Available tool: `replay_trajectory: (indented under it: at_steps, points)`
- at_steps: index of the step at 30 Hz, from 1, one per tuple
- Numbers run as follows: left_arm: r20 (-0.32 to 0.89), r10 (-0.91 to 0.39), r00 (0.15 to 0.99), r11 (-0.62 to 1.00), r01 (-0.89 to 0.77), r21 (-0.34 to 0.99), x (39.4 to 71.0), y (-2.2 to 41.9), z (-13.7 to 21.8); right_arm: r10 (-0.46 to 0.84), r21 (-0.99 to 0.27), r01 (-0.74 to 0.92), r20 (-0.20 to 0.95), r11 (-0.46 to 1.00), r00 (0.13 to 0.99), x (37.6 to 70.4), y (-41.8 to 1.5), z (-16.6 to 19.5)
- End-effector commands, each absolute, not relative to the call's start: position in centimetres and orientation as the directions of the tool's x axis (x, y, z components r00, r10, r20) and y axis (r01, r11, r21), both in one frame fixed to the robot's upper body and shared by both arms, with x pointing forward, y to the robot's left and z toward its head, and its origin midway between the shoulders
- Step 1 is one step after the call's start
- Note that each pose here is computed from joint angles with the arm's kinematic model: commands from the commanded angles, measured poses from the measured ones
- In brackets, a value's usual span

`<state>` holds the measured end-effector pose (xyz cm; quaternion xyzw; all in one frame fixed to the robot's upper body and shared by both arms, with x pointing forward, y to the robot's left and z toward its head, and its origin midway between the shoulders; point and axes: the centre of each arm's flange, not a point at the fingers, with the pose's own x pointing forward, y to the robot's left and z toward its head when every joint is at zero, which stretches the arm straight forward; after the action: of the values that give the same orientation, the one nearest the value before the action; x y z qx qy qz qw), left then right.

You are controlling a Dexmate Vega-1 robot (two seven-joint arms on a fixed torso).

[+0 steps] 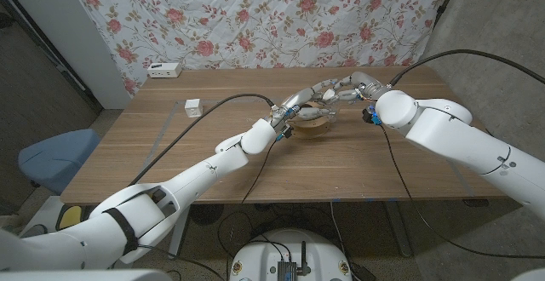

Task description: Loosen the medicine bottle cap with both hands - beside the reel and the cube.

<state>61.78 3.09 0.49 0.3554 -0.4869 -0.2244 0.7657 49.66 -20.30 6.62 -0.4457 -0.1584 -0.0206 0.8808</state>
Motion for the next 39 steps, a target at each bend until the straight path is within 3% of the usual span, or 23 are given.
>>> replay_trajectory:
  at_steps: [1, 39]
  points:
    - [0.592, -0.687, 0.422, 0.650, -0.008, 0.760, 61.8, 3.2, 0.6, 0.105, -0.757, 0.178, 0.310, 0.629, 0.945, 49.2, -20.5, 6.9]
    - [0.626, -0.649, 0.433, 0.678, -0.045, 0.734, 60.8, 4.3, 0.6, 0.045, -0.598, 0.243, 0.425, 0.764, 0.904, 48.2, -22.6, 6.8]
